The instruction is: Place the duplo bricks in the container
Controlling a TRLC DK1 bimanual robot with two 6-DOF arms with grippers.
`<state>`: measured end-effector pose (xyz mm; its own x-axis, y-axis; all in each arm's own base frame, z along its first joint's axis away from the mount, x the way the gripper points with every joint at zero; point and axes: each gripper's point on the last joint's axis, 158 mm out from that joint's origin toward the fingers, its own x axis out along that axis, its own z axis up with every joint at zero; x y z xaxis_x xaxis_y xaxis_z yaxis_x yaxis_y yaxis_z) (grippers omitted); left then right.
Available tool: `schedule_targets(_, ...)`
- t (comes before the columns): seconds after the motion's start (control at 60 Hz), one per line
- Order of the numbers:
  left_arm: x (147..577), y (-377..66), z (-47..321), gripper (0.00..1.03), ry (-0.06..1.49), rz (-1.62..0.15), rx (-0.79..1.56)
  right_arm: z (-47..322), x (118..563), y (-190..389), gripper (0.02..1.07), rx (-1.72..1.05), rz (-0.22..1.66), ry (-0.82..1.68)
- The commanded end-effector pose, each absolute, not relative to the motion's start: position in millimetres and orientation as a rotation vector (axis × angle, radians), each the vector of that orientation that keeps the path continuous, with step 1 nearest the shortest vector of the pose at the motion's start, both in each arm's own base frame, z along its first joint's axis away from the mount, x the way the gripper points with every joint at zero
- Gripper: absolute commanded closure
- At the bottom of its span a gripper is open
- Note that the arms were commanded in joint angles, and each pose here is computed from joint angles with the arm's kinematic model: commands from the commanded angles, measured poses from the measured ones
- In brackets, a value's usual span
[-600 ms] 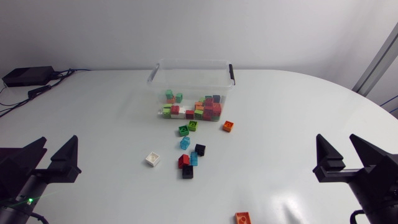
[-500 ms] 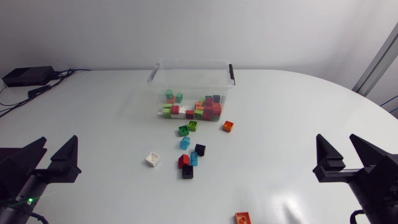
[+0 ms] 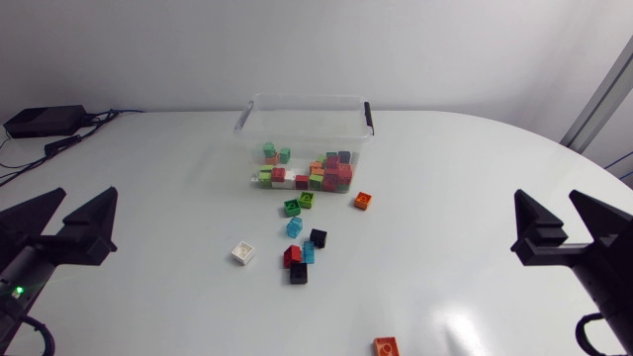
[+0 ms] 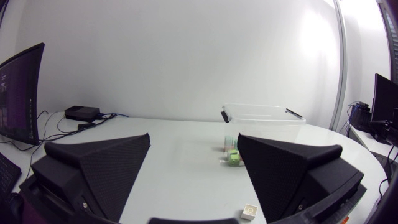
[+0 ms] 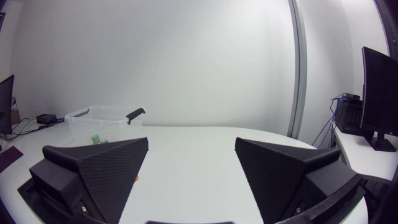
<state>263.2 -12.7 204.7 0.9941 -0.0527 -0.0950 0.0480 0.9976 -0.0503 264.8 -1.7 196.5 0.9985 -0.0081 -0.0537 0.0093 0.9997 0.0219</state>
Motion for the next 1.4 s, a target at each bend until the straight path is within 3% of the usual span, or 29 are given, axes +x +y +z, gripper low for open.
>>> schedule_targets(0.0, 274.7, -22.1, 211.9, 0.06, 0.146, -0.083, -0.039, 207.4, 275.4, -0.5, 0.07, 0.016, -0.004, 0.075)
schedule_targets(0.2, 309.5, -47.2, 188.6, 0.06, 0.371, -0.144, -0.004, 205.2, 299.3, 6.9, 0.07, -0.003, 0.024, 0.154)
schedule_targets(0.417, 324.6, -83.2, 137.5, 0.08, 0.722, -0.243, 0.12, 170.7, 322.4, 10.8, 0.07, -0.015, 0.043, 0.368)
schedule_targets(0.667, 323.3, -122.0, 80.6, 0.07, 1.014, -0.403, 0.337, 127.8, 335.6, 19.3, 0.07, -0.162, 0.134, 0.653)
schedule_targets(0.9, 317.1, -138.1, 29.4, 0.07, 1.164, -0.491, 0.429, 80.5, 348.8, 45.3, 0.07, -0.32, 0.356, 0.883)
schedule_targets(1.15, 308.7, -150.5, -7.3, 0.1, 1.255, -0.576, 0.474, 57.1, 370.2, 91.1, 0.07, -0.421, 0.589, 0.835)
schedule_targets(1.383, 315.3, -155.8, -29.4, 0.2, 1.275, -0.596, 0.499, 30.6, 398.3, 104.5, 0.07, -0.48, 0.673, 0.858)
